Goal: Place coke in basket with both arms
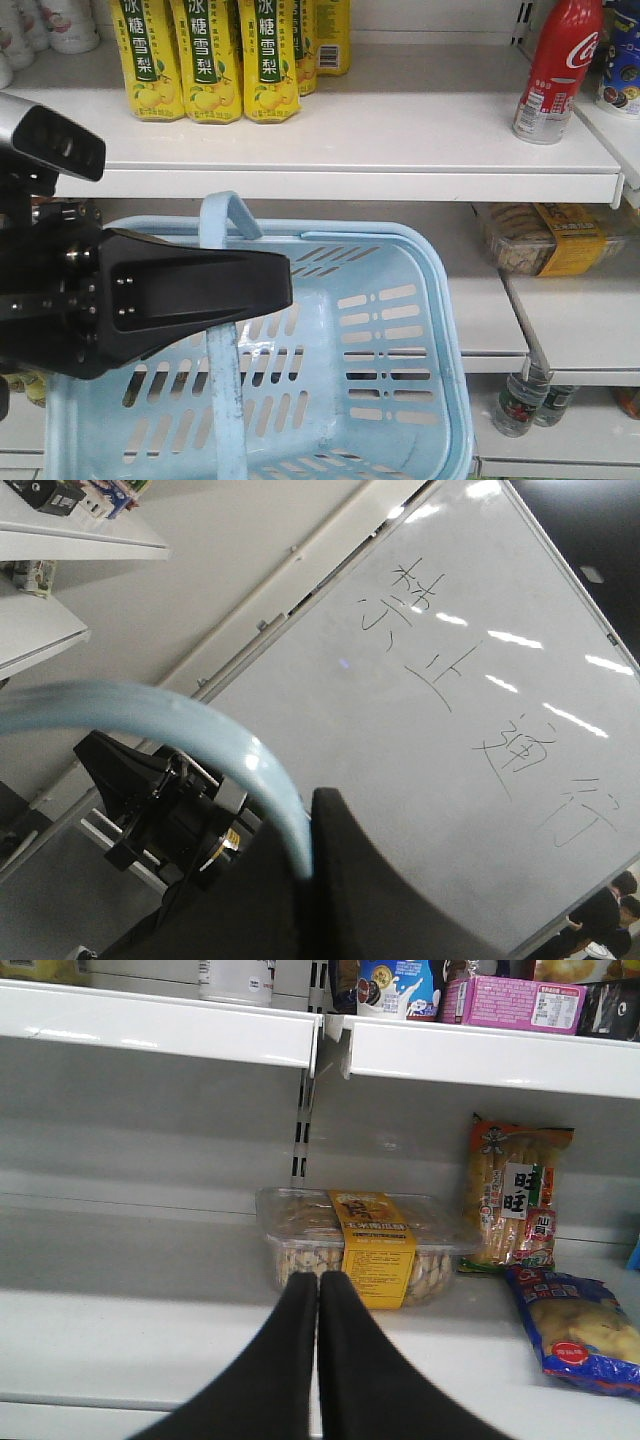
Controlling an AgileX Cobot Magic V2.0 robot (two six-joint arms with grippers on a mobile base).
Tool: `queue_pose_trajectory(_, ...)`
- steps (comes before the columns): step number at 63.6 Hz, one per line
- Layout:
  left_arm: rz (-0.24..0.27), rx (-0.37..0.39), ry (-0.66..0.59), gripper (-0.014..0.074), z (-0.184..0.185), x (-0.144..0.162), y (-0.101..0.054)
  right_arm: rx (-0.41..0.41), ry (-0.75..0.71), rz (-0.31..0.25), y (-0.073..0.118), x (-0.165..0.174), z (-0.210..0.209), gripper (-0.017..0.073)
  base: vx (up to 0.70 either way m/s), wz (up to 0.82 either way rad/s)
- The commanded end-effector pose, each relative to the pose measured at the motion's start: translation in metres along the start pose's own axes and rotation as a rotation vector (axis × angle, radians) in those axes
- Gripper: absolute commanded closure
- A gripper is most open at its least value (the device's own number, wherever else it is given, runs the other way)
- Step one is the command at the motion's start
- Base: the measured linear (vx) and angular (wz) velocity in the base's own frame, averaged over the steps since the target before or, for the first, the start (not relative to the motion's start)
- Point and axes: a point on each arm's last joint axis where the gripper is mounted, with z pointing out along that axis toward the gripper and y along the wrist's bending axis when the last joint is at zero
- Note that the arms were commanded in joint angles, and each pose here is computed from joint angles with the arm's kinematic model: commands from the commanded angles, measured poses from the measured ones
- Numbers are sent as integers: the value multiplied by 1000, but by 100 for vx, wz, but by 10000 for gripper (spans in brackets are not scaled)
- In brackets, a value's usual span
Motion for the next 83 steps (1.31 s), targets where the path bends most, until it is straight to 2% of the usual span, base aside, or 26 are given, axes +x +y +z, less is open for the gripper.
queue_pose_trajectory(1,28,162,-19,599,-1,-6,-27,-17,-71,-17,2,-4,-1,564,1,0)
queue_pose_trajectory(83,28,162,-19,599,-1,-6,-27,-17,-71,-17,2,-4,-1,564,2,0)
